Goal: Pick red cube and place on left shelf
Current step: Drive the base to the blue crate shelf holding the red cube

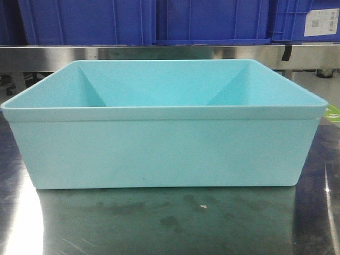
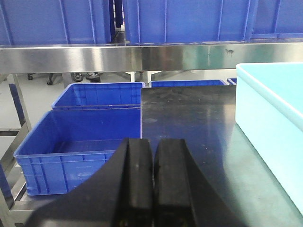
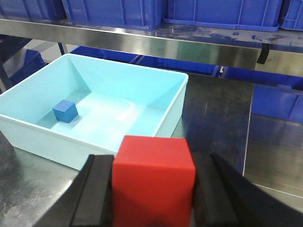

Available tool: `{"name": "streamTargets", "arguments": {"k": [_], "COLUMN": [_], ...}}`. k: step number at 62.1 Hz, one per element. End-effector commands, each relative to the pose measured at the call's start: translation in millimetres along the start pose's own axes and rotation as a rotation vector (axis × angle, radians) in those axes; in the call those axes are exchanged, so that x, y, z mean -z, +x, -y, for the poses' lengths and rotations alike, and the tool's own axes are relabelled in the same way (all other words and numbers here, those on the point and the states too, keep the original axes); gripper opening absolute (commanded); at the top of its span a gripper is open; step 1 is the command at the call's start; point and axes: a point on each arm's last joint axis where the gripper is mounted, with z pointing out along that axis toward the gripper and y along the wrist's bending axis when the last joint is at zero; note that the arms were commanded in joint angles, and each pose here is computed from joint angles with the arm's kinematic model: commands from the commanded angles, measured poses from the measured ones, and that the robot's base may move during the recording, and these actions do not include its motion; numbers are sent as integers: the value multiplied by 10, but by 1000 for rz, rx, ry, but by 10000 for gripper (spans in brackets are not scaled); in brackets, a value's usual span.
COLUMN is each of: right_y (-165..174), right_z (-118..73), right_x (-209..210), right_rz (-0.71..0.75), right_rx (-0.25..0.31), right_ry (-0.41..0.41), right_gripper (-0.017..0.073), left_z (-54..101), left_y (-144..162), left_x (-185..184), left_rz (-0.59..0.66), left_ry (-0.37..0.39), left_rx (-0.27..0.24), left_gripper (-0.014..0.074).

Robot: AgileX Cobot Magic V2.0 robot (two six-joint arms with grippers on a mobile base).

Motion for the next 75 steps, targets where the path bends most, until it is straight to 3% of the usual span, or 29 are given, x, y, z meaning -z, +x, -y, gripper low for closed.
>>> {"name": "streamTargets", "arguments": {"k": [1,75], "right_y": [-157,-156], "right_z": [-11,-11], "right_x": [25,25], "right_rz": [111,110], "right_rx": [24,24], "right_ry": [-4,-3], "right_gripper": [195,195], "left_z": [1,1], "left_y": [-9,-9], "left_x": [3,3], "left_rz": [79,79], "left_ry": [2,2], "left_rx": [6,6], "left_gripper": [101,101]}}
